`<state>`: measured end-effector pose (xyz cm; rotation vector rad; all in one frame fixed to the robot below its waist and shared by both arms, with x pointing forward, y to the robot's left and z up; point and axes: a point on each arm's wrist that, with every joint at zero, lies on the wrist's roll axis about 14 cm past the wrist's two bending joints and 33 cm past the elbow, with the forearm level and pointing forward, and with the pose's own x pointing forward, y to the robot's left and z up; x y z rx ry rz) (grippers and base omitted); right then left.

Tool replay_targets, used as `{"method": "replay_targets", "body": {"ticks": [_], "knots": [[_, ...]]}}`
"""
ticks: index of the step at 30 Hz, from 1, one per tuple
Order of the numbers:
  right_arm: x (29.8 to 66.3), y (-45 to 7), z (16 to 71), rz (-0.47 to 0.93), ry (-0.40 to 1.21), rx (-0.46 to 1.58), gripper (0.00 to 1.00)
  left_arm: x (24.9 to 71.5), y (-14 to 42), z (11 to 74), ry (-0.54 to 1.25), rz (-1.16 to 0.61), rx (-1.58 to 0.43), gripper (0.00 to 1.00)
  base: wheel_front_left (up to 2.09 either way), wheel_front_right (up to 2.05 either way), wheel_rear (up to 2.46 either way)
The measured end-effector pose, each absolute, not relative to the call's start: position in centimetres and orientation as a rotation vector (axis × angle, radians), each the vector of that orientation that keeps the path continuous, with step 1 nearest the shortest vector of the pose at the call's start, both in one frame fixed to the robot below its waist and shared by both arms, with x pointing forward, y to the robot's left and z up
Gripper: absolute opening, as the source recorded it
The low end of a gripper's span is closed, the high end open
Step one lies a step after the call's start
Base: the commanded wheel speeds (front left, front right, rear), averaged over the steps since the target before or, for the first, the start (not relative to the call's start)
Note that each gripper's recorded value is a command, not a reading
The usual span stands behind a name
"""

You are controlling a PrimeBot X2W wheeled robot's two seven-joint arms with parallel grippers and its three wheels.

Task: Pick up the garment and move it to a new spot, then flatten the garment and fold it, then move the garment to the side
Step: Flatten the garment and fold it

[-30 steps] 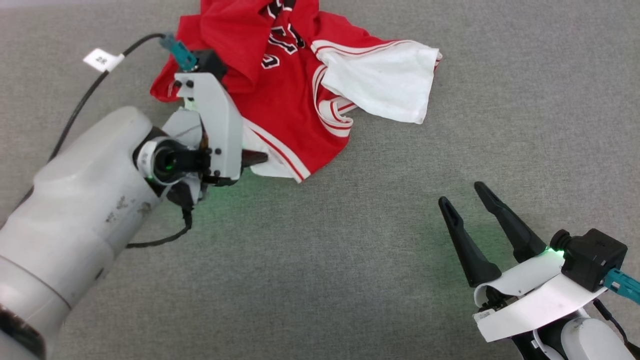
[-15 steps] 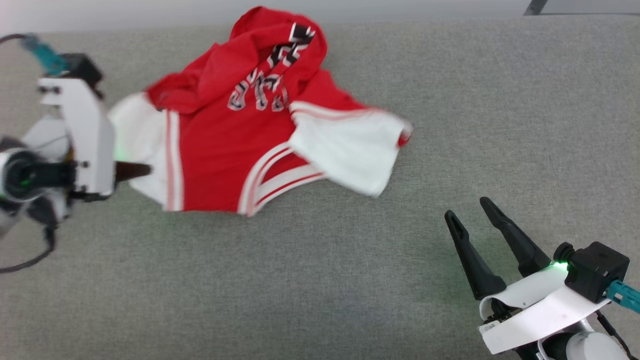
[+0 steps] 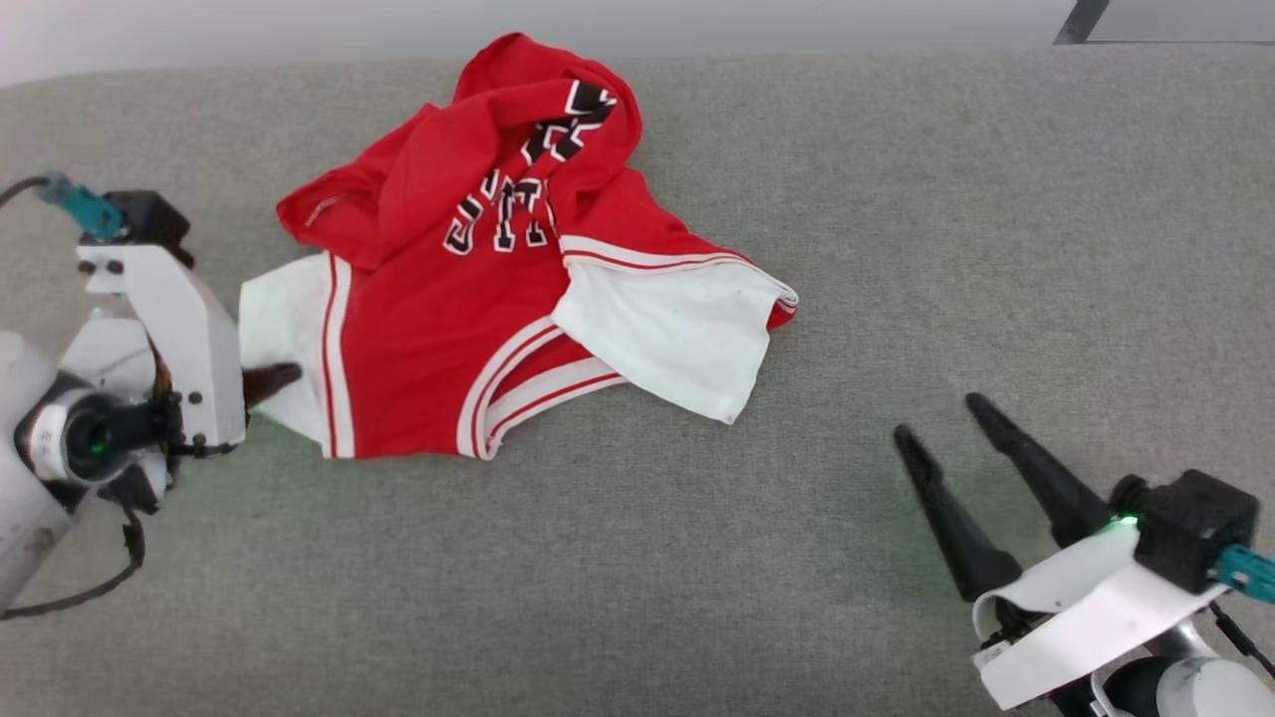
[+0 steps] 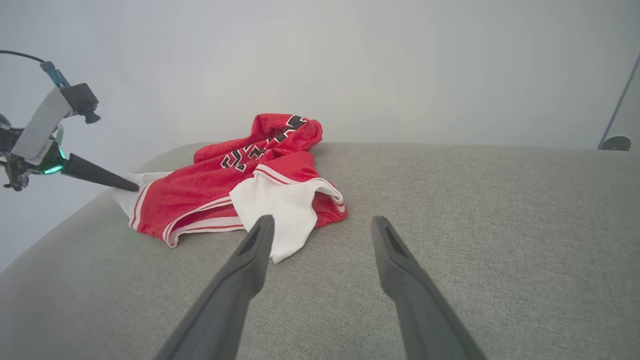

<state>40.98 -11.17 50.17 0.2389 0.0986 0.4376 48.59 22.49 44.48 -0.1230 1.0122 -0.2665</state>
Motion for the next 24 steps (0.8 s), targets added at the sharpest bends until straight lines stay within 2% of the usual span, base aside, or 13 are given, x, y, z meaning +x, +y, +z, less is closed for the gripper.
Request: {"method": "replay_targets", "body": {"ticks": [4,7,8,9,13,20,24], "knots": [[41.0,-10.0,50.5,0.510,0.117,0.170,1.00,49.1,23.1,45.1,0.895,-0.237,-0.171,1.00,0.00,0.00,0.00],[41.1,-8.4,50.1,0.615,0.178,0.054,1.00,48.9,22.7,45.8,0.700,-0.214,-0.265,1.00,0.00,0.00,0.00],[41.1,-8.4,50.1,0.615,0.178,0.054,1.00,48.9,22.7,45.8,0.700,-0.214,-0.265,1.00,0.00,0.00,0.00],[41.1,-7.6,49.5,0.670,0.229,-0.013,1.00,49.1,23.2,47.0,0.562,-0.166,-0.320,1.00,0.00,0.00,0.00],[41.0,-6.3,47.8,0.776,0.350,-0.173,1.00,47.7,23.2,48.4,0.328,-0.119,-0.319,1.00,0.00,0.00,0.00],[42.4,-4.3,46.8,0.921,0.478,-0.390,1.00,45.9,22.6,51.7,0.113,-0.054,-0.262,1.00,0.00,0.00,0.00],[43.5,-2.8,46.3,0.982,0.514,-0.482,1.00,42.6,22.0,50.5,0.072,-0.006,-0.214,1.00,0.00,0.00,0.00]]}}
